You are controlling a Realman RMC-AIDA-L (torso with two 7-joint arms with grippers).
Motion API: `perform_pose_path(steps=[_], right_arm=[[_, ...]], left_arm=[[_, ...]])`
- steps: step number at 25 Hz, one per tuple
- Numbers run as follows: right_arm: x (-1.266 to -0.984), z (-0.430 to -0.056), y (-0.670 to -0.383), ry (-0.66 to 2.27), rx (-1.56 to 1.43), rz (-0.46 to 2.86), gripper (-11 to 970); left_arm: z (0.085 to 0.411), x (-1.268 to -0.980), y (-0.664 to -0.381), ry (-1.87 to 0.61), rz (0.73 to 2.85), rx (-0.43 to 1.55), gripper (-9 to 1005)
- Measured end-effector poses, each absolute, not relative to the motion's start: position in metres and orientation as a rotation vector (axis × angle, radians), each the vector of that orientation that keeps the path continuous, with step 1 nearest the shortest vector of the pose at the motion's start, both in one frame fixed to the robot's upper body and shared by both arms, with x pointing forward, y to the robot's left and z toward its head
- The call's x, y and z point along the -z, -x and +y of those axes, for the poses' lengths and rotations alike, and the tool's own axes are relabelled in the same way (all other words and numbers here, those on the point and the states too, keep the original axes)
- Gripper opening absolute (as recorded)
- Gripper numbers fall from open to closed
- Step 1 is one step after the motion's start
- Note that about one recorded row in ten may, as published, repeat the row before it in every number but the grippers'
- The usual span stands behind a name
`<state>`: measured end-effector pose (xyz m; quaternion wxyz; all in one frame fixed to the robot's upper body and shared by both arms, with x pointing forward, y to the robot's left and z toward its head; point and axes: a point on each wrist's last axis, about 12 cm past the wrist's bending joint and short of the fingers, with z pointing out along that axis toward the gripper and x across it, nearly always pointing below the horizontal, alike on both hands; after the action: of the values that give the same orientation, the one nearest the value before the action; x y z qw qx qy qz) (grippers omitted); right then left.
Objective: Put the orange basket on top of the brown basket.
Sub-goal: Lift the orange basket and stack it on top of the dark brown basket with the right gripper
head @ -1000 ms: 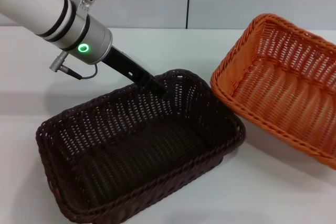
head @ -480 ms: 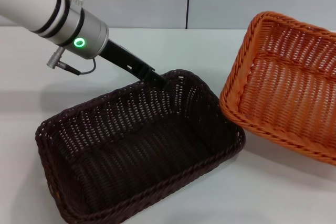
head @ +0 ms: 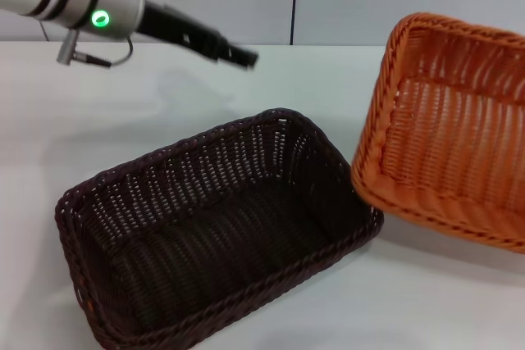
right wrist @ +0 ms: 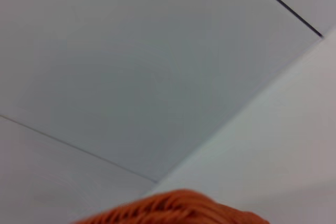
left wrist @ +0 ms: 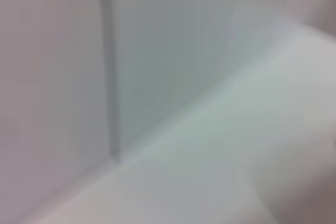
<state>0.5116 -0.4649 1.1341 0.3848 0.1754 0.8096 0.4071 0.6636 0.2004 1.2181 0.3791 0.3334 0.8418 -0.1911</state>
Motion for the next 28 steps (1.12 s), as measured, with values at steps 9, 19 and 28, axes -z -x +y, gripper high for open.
perform_pose_path(steps=[9, 19, 28], right_arm=[[-1.16, -0.47, -0.51, -0.336, -1.083, 1.79, 353], [-1.184, -0.466, -0.521, -0.277, -1.128, 1.593, 325], [-1.193, -0.408, -0.557, -0.1, -1.29, 1.459, 317]], left_arm=[[0.243, -1.213, -0.668, -0.499, 1.825, 0.508, 844], [0.256, -1.197, -0.663, -0.41, 1.81, 0.545, 844], [0.268, -1.18, -0.658, -0.313, 1.754, 0.586, 844]])
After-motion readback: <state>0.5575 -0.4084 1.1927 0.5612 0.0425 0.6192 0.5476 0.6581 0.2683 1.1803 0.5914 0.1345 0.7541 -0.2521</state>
